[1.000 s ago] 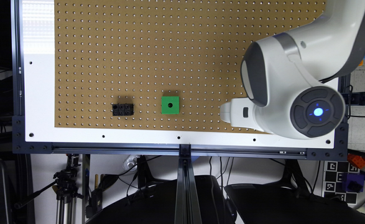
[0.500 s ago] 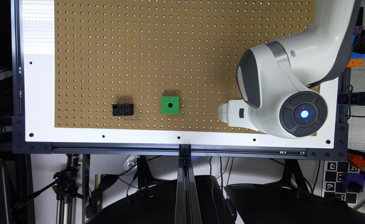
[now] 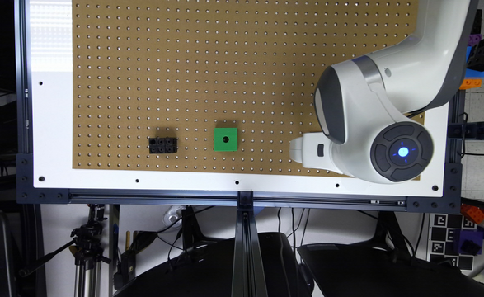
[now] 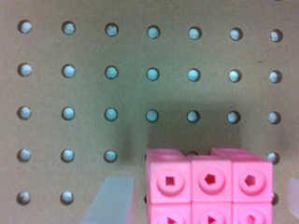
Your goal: Pick up pink block.
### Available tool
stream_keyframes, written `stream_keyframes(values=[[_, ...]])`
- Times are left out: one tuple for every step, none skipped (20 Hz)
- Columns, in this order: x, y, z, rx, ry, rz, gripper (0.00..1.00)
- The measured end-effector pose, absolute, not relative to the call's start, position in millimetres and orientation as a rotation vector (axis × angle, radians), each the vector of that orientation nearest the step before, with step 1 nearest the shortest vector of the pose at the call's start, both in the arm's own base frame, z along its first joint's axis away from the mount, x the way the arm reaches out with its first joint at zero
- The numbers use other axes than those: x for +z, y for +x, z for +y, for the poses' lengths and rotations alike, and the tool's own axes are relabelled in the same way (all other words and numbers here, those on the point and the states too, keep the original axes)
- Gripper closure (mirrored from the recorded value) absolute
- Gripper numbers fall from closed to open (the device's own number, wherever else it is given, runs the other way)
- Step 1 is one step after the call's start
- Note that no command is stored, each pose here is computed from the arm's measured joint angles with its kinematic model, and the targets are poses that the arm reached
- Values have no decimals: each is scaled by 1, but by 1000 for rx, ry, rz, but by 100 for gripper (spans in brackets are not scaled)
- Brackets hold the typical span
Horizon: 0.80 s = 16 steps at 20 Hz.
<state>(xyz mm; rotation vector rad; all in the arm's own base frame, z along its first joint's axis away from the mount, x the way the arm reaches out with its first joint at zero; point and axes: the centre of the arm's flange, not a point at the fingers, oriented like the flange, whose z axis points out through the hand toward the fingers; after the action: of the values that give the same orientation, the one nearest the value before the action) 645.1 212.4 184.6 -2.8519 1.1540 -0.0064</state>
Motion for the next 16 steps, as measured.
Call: stream_keyframes(values=[[177, 645, 212, -9, -2850, 1153, 0], [179, 647, 214, -16, -2849, 1151, 0], [179, 648, 214, -16, -2848, 1150, 0], [178, 648, 215, -18, -2848, 1148, 0], [178, 648, 215, -18, -2848, 1147, 100], [178, 648, 215, -18, -2848, 1147, 100], [178, 648, 215, -18, -2848, 1147, 100], [178, 648, 215, -18, -2848, 1147, 100], [178, 648, 215, -18, -2848, 1147, 100], [178, 648, 215, -17, -2848, 1147, 100], [178, 648, 215, -17, -2848, 1148, 100], [178, 648, 215, -14, -2849, 1149, 100], [178, 648, 214, -12, -2851, 1150, 100], [178, 648, 214, -12, -2851, 1150, 100], [178, 648, 214, -11, -2851, 1150, 100], [178, 648, 214, -11, -2851, 1150, 100]])
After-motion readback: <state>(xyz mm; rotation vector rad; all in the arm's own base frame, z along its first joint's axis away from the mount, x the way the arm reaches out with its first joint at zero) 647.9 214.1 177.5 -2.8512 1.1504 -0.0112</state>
